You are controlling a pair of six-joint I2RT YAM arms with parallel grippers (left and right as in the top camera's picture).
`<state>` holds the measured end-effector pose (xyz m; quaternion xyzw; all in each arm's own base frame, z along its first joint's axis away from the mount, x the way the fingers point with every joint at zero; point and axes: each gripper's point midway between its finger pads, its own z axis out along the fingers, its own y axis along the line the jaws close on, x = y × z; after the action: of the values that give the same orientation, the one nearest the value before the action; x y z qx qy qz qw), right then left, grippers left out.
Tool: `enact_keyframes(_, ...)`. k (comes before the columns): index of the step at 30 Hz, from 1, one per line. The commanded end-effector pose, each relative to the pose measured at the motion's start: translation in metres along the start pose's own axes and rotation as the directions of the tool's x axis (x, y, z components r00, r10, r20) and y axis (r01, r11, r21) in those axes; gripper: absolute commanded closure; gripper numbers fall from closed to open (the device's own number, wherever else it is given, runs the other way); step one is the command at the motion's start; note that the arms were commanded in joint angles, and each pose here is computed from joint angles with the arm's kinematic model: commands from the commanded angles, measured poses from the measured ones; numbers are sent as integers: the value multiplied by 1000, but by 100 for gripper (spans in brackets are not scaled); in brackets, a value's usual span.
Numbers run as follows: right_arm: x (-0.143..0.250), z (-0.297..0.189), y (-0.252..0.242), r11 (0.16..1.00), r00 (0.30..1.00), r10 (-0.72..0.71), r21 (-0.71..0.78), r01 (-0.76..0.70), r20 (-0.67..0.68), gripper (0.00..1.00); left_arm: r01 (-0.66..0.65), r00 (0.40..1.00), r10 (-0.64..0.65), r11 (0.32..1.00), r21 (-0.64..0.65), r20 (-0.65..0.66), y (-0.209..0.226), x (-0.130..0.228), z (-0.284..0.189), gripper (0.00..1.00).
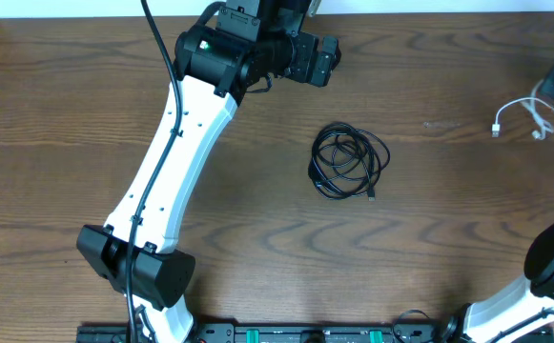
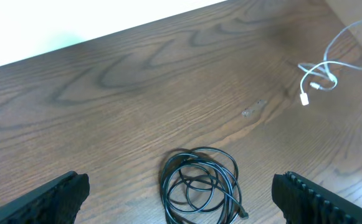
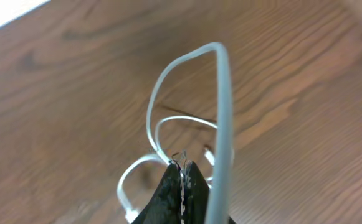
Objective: Untangle cables
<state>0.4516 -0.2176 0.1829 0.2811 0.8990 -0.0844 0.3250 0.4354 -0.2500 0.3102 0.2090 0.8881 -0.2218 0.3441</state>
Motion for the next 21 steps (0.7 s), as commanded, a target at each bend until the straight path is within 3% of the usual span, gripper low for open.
enact_keyframes(1, -36, -6, -27, 995, 987, 97, 19, -100, 132, 99, -26, 999, 27, 1000, -10, 22, 1, -7, -2, 2)
enact_keyframes(7, -113, -26, -2, 967, 881, 241, -181, -180, 408, 99, -34, 998, 35, 999, -12, 51, 1, -14, -2, 2)
enact_keyframes(12, -153, -22, 15, 927, 771, 362, -291, -238, 524, 99, -40, 997, 41, 999, -21, 63, 3, -17, -2, 2)
enact_keyframes(16, -148, 34, 37, 926, 819, 354, -292, -240, 451, 99, -39, 997, 42, 998, -38, 64, 6, -17, -2, 2)
enact_keyframes(21, -99, 127, 47, 939, 889, 323, -232, -255, 326, 98, -39, 997, 42, 999, -38, 64, 6, -17, -2, 2)
